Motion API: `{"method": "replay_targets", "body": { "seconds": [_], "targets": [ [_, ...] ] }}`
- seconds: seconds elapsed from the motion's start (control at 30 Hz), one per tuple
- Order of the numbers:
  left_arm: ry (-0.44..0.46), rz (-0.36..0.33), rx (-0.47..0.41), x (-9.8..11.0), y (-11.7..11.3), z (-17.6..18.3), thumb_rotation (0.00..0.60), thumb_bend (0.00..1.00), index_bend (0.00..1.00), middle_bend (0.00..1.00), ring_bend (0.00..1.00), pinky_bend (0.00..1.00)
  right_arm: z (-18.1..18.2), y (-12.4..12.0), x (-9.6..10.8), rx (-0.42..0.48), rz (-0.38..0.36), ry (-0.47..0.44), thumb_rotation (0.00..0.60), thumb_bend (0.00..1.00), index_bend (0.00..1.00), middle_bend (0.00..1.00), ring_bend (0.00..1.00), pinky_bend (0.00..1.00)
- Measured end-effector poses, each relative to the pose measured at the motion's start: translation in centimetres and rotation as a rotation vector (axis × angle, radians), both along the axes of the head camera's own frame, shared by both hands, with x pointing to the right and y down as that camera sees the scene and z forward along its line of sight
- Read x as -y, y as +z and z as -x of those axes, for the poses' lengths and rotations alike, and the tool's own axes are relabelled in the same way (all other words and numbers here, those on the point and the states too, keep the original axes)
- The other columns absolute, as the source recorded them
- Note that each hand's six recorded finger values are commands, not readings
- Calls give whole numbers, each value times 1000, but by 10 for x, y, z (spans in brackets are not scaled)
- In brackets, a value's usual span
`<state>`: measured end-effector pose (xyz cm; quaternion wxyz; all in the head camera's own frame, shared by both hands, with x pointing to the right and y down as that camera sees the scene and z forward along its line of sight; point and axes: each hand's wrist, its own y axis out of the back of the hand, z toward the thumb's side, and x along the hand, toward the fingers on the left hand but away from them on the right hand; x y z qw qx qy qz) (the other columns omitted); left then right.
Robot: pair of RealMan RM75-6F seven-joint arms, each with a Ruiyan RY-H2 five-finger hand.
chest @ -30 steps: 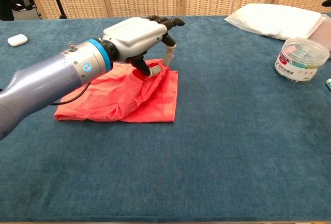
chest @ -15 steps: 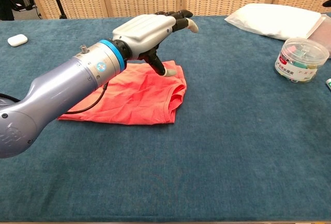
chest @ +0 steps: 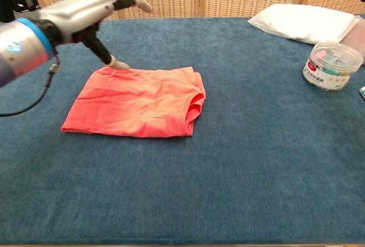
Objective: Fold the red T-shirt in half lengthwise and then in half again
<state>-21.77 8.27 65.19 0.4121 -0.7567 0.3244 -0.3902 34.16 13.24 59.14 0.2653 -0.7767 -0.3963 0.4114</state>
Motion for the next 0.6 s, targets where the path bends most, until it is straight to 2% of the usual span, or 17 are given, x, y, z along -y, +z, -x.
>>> {"method": "replay_targets", "body": {
  "seconds": [0.07, 0.1, 0.33, 0.4, 0.6],
  "targets": [
    [-42, 5, 9, -3, -9, 23, 600, 0, 0, 0, 0, 0, -1, -2, 1, -30, -39, -4, 600, 16, 0, 0, 0, 0],
    [-79, 8, 16, -6, -17, 43, 600, 0, 0, 0, 0, 0, -2, -4, 2, -54, -71, -7, 600, 2, 0, 0, 0, 0],
    [-303, 21, 66, -38, -63, 141, 600, 0, 0, 0, 0, 0, -10, -17, -1, -196, -267, 11, 600, 0, 0, 0, 0, 0],
    [-357, 30, 71, -50, -74, 158, 600, 0, 0, 0, 0, 0, -13, -19, -7, -222, -299, 27, 600, 0, 0, 0, 0, 0],
    [-458, 47, 89, -75, -95, 189, 600, 0, 0, 0, 0, 0, -22, -26, -21, -245, -331, 61, 600, 0, 0, 0, 0, 0]
  ]
}}
